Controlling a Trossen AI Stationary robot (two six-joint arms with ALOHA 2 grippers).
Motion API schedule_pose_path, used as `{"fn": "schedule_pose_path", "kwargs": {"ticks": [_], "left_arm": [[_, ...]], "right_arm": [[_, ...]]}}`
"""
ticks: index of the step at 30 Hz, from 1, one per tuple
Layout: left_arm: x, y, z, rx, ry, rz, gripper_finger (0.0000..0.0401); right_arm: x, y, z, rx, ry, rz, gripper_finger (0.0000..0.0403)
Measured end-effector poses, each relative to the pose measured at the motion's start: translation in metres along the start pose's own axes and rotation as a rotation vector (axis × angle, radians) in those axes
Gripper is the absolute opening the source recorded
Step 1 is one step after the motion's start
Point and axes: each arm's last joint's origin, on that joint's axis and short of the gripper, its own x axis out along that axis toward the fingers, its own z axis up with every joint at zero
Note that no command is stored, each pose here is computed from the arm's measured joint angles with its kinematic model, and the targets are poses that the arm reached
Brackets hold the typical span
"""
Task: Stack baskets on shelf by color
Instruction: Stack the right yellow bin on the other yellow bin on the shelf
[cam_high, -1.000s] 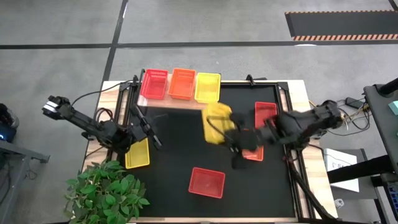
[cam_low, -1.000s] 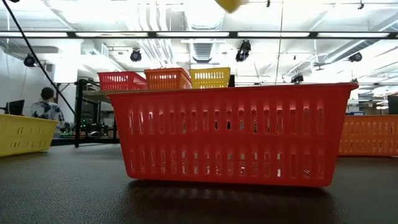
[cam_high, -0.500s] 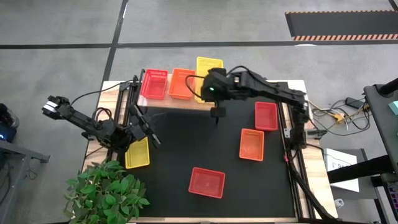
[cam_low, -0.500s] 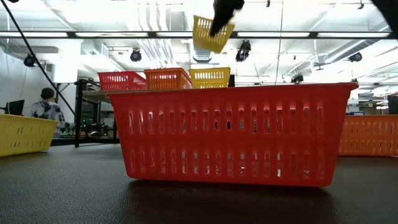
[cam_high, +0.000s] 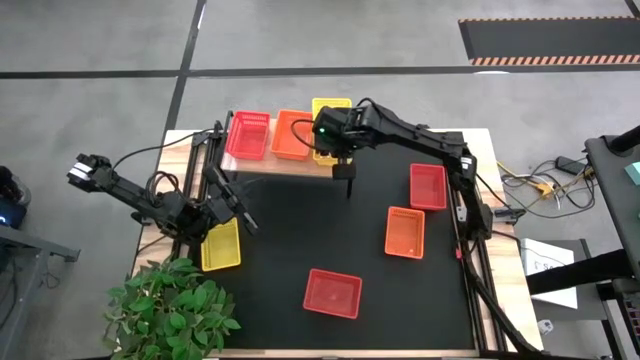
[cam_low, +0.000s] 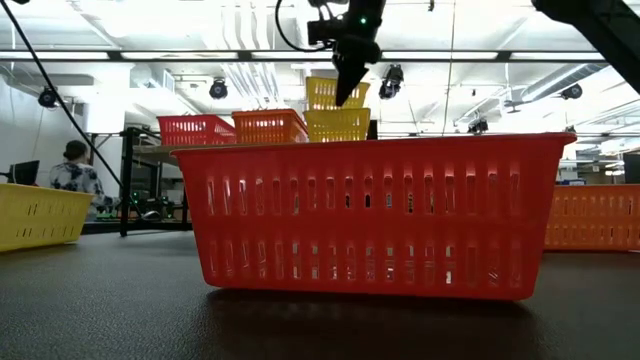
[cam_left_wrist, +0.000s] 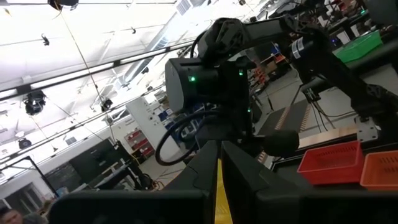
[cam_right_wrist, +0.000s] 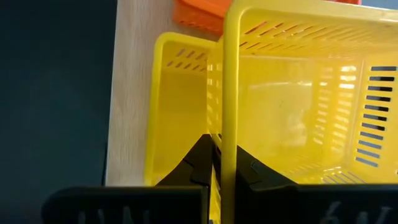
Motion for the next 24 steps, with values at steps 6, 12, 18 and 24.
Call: {"fn": "schedule_pose_path", "kwargs": {"ticks": [6, 12, 18, 24], "left_arm": [[0.0, 0.0001, 0.0, 0.0, 0.0, 0.001, 0.0006], [0.0, 0.0001, 0.0, 0.002, 0.0, 0.001, 0.0006], [0.0, 0.0001, 0.0, 0.002, 0.0, 0.001, 0.0006], [0.0, 0.0001, 0.0, 0.002, 0.0, 0.001, 0.0006]], "right_arm": [[-0.001, 0.0, -0.0003, 0.075, -0.001, 0.001, 0.0008], [-0.0025, 0.0007, -0.0018, 0.137, 0.01, 0.006, 0.0009], [-0.0025, 0.001, -0.002, 0.141, 0.012, 0.01, 0.0009], [-0.0026, 0.0036, -0.001, 0.144, -0.019, 0.098, 0.0009]]}}
